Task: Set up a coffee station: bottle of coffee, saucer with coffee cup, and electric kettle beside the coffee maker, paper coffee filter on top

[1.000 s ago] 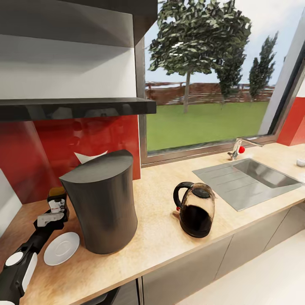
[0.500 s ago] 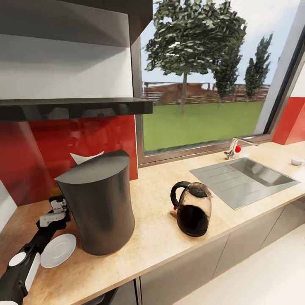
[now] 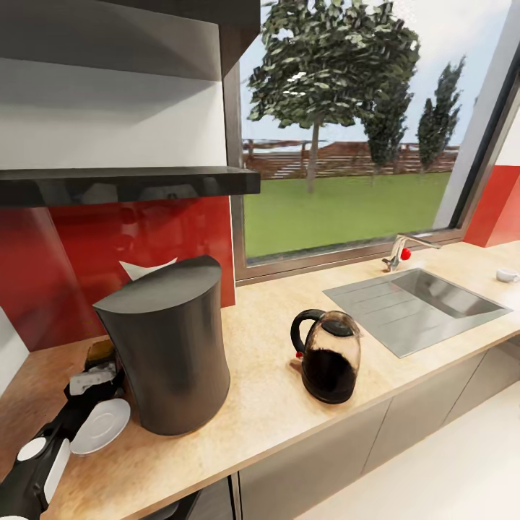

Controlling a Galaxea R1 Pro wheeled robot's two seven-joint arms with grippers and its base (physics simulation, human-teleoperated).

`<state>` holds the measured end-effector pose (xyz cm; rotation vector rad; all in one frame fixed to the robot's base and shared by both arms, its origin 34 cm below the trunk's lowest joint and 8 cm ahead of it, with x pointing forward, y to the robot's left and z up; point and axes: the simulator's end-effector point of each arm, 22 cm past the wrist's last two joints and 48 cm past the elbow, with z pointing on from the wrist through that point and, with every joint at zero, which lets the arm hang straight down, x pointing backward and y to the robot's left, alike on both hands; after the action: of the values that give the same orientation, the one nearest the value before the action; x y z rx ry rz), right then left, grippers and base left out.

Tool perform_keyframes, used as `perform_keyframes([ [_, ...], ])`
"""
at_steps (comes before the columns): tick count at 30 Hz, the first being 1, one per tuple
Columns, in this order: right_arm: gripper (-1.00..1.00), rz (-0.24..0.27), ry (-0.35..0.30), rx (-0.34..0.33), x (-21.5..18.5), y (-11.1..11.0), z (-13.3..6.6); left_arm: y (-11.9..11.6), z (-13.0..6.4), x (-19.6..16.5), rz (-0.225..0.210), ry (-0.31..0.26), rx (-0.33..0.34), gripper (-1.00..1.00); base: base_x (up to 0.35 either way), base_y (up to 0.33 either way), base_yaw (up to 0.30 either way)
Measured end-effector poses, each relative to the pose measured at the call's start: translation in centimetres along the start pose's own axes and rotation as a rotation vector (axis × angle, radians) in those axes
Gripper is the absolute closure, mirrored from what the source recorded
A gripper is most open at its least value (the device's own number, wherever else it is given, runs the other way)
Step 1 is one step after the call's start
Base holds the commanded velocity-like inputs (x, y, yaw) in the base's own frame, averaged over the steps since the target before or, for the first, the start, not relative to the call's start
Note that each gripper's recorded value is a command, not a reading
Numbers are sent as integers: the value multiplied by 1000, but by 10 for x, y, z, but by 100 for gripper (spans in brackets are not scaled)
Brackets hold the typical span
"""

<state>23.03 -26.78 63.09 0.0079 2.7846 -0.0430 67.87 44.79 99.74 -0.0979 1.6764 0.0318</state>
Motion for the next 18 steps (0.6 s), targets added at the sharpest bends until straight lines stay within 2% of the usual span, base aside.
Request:
perform_keyframes([
  [18, -100, 0, 0, 0, 0, 0, 0, 1, 0, -3, 1, -7, -1, -100, 0, 0, 0],
])
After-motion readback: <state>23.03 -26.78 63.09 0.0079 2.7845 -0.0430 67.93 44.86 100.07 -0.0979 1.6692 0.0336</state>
